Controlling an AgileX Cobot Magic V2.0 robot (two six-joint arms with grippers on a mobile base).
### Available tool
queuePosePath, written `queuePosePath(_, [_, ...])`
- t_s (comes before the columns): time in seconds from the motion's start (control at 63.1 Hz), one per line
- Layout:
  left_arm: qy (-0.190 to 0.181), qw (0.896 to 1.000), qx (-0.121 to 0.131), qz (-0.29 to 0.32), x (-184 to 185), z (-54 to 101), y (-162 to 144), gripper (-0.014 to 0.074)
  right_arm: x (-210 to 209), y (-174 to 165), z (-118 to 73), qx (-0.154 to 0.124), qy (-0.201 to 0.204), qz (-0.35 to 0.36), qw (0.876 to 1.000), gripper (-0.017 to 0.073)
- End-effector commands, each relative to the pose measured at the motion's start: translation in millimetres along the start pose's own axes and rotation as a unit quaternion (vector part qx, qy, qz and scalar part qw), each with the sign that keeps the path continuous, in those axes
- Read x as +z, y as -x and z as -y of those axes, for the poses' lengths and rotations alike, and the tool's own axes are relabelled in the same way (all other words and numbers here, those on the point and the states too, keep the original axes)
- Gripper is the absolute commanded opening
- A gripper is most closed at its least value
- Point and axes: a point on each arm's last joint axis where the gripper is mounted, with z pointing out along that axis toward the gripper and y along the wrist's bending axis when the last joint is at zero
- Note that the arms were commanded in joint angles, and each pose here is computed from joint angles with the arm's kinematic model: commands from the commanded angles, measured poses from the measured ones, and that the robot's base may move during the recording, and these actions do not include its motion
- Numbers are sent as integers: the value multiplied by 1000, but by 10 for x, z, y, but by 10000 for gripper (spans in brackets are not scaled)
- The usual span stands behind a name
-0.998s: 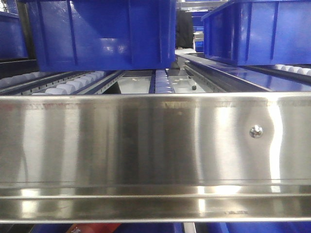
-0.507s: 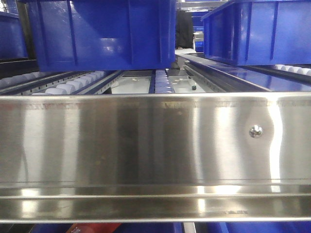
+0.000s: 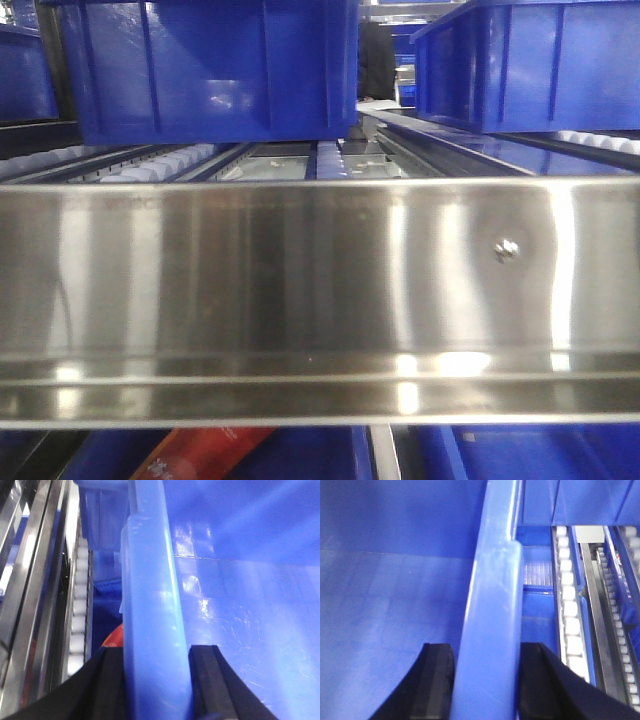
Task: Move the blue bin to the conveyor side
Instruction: 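Lift the blue bin with both grippers and pull it off the rack, then hold the blue bin with both grippers while driving to the conveyor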
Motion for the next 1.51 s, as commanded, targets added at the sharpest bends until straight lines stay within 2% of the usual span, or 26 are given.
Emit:
queuePosePath(0.0, [20, 997, 16, 66, -126, -27, 80, -20, -129, 85, 61, -22, -34, 69, 997, -81])
queuePosePath(1.489, [20, 997, 18, 77, -214, -21, 51, -20, -135, 127, 55, -23, -31, 93, 995, -81])
